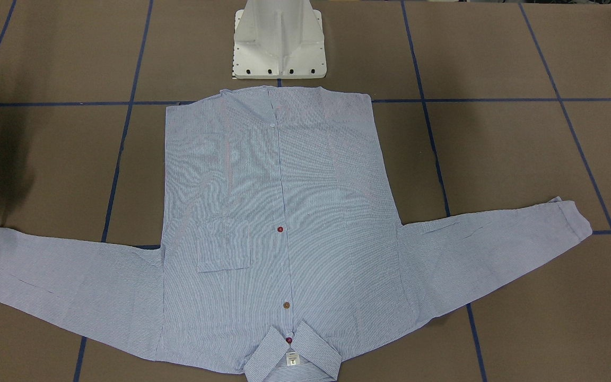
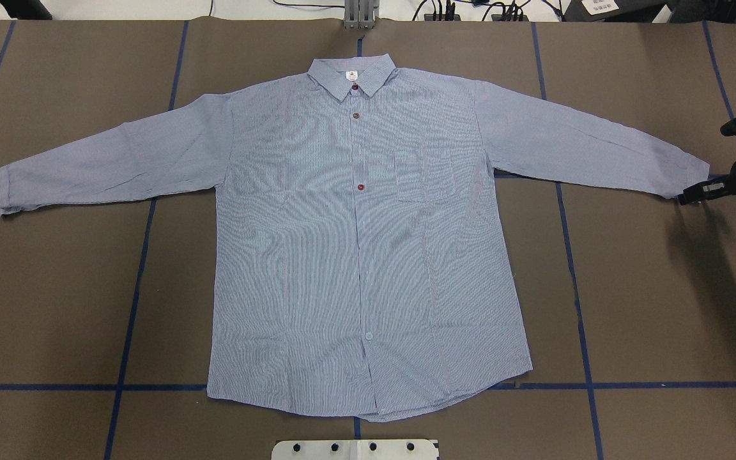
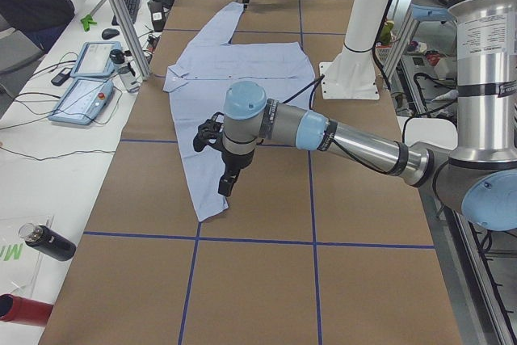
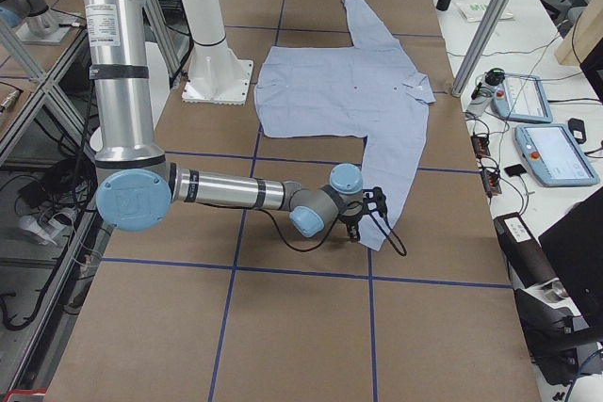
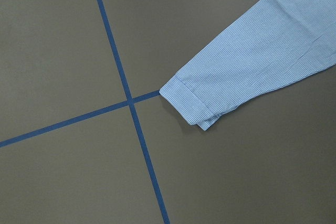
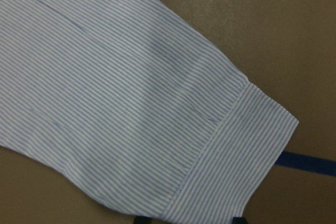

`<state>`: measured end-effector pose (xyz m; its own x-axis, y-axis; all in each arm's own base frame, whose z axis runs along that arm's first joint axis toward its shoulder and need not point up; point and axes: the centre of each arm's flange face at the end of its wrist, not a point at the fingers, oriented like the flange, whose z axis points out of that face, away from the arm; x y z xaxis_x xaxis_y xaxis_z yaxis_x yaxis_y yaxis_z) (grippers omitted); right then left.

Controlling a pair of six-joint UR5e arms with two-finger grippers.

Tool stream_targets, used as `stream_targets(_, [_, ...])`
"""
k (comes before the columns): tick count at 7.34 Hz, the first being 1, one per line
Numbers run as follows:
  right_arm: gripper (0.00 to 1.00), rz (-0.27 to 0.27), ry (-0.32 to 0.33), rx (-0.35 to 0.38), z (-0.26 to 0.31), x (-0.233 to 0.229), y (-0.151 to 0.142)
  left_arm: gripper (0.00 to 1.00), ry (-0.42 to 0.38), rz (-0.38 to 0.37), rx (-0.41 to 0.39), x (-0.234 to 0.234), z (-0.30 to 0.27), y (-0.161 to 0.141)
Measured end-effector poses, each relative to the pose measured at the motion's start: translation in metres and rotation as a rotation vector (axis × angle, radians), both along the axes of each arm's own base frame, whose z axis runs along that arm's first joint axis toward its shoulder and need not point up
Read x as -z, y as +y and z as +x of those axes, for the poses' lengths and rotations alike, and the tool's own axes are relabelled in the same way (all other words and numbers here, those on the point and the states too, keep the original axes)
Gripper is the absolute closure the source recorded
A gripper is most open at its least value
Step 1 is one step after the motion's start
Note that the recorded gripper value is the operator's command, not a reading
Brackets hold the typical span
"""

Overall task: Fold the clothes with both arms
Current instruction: 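Move the right gripper down to the cuff of the sleeve nearest it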

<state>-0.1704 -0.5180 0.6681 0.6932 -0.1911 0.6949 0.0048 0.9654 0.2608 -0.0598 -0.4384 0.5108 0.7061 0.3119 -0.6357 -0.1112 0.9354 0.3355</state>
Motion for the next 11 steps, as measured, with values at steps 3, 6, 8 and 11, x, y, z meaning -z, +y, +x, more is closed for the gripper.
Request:
stream_targets(3, [0.49,0.03,0.022,0.0,0.004,0.0,-0.003,0.0,0.001,0.0,0.0,0.0,0.0,0.0])
stream_targets(6, [0.49,0.028,0.031,-0.003,0.007,-0.005,-0.001,0.0,0.006,0.0,-0.001,0.0,0.0,0.0])
stream_targets(8, [0.49,0.027,0.044,-0.008,0.01,-0.009,0.001,0.0,0.006,0.0,0.0,0.001,0.0,0.0])
stream_targets(11, [0.46,0.019,0.042,-0.05,0.03,-0.009,-0.006,0.0,0.006,0.0,0.0,0.0,0.0,0.0])
